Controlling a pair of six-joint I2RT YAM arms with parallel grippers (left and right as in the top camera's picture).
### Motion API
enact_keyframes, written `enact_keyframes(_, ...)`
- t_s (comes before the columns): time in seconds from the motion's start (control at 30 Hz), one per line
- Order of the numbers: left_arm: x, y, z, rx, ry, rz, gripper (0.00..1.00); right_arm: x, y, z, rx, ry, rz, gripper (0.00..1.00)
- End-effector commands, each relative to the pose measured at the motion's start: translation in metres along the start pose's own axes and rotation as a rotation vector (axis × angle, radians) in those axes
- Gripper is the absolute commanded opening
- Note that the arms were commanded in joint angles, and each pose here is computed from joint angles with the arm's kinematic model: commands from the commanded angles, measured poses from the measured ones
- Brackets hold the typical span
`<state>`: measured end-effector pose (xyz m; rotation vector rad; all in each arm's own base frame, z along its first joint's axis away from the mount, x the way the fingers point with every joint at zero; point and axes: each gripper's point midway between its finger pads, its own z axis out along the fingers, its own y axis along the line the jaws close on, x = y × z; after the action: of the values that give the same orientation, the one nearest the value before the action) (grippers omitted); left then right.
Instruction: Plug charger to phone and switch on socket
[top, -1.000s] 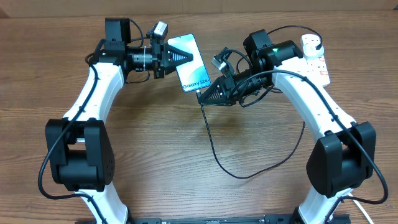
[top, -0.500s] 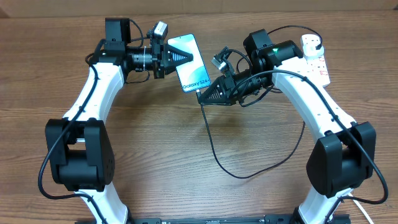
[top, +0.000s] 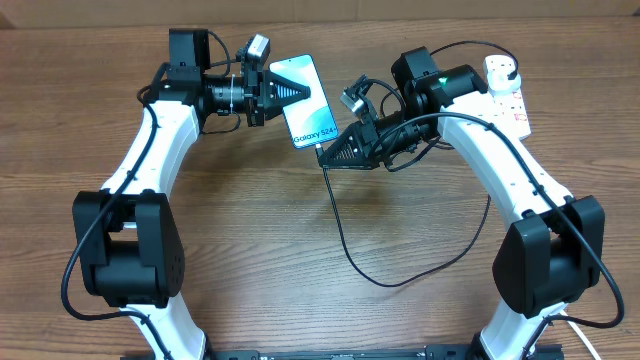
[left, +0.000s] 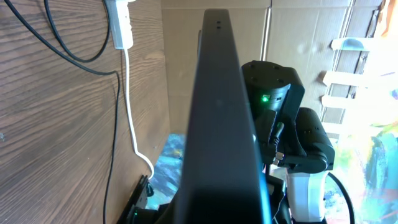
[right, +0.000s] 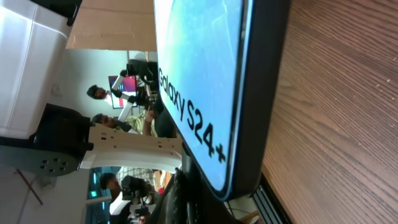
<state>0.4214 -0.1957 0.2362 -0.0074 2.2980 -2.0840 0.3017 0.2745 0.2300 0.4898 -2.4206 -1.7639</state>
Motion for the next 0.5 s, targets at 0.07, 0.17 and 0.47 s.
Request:
enact_keyframes(0.07, 0.0082, -0.0101, 0.0025, 0.05, 0.051, 0.002, 0.04, -0.0052, 0.0197, -0.0082, -0.005, -0.034, -0.051, 0.04)
enact_keyframes(0.17, 0.0092, -0.0112, 0.0022, 0.056, 0.057, 0.005, 0.04, -0.0052, 0.0197, -0.0082, -0.005, -0.034, -0.051, 0.04)
enact_keyframes(0.47, 0.0091, -0.0111, 0.0021, 0.056, 0.056, 0.006, 0.04, -0.0051, 0.0198, -0.0082, -0.006, -0.033, -0.05, 0.04)
